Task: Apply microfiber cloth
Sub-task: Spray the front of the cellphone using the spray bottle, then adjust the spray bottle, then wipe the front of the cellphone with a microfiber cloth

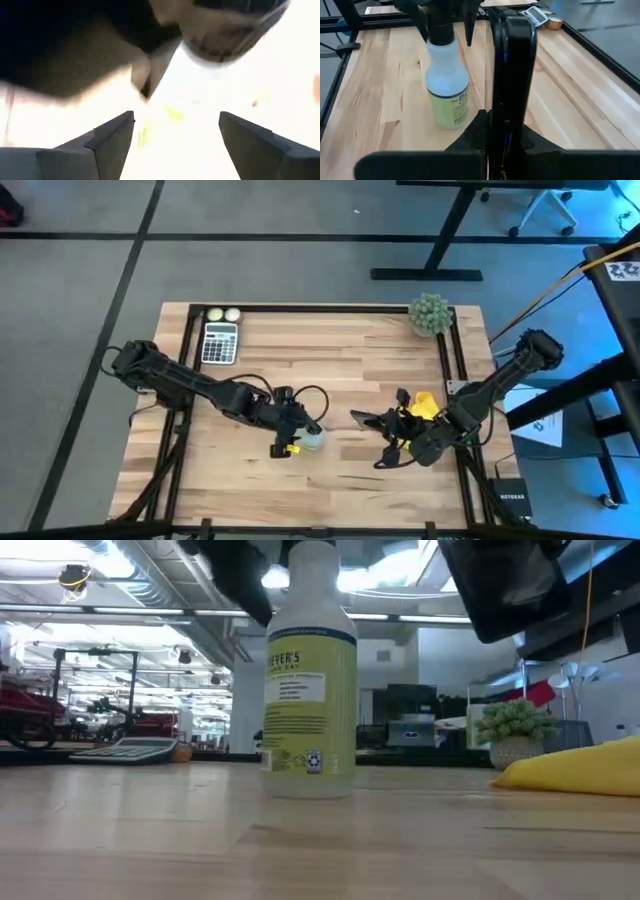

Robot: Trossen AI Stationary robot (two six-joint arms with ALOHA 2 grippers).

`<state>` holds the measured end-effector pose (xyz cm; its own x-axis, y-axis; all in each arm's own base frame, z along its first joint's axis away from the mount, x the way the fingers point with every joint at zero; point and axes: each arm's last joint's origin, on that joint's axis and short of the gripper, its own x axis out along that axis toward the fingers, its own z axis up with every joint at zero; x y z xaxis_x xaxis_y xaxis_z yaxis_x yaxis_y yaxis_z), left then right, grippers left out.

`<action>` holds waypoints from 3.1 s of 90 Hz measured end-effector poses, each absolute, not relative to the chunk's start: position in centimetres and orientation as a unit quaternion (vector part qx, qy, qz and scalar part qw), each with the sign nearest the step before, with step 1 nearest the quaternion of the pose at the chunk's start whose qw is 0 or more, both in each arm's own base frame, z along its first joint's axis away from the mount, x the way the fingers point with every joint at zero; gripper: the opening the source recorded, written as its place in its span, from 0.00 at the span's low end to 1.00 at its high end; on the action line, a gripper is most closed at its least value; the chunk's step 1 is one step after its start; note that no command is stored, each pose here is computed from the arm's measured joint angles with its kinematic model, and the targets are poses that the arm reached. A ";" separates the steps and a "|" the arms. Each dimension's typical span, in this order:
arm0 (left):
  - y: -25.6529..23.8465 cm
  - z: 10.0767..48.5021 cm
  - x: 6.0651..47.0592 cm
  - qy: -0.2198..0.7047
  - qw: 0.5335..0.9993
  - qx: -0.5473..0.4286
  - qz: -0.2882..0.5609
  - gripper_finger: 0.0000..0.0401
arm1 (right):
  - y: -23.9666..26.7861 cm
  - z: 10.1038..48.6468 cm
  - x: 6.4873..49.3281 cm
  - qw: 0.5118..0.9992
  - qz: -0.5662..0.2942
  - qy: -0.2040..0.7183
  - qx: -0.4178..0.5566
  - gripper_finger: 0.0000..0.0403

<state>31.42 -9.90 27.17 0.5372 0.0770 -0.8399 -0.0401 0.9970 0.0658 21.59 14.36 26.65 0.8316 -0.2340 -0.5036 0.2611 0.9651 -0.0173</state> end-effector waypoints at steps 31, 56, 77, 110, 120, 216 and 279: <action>-10.3 28.6 28.5 0.491 0.865 0.018 0.098 0.69 | 12.5 19.8 18.8 0.916 -0.222 0.319 0.101 0.01; -11.8 28.6 27.9 0.478 0.870 0.008 0.119 0.69 | 11.5 15.1 16.4 0.899 -0.253 0.320 0.158 0.01; -12.2 28.7 27.7 0.460 0.876 0.013 0.144 0.69 | 11.7 17.8 16.3 0.902 -0.229 0.339 0.135 0.01; -14.2 24.0 24.8 0.440 0.868 -0.014 0.230 0.69 | 10.8 19.5 19.8 0.922 -0.199 0.290 0.160 0.01; -14.9 21.8 24.4 0.405 0.882 -0.058 0.233 0.69 | 9.2 19.9 21.8 0.922 -0.178 0.284 0.193 0.01; -13.4 20.4 15.7 0.361 0.878 -0.182 0.257 0.69 | 7.2 13.1 37.5 0.878 0.012 0.287 0.382 0.02; -9.9 16.8 18.3 0.295 0.901 -0.154 0.280 0.69 | -0.6 9.9 35.3 0.841 -0.032 0.342 0.418 0.37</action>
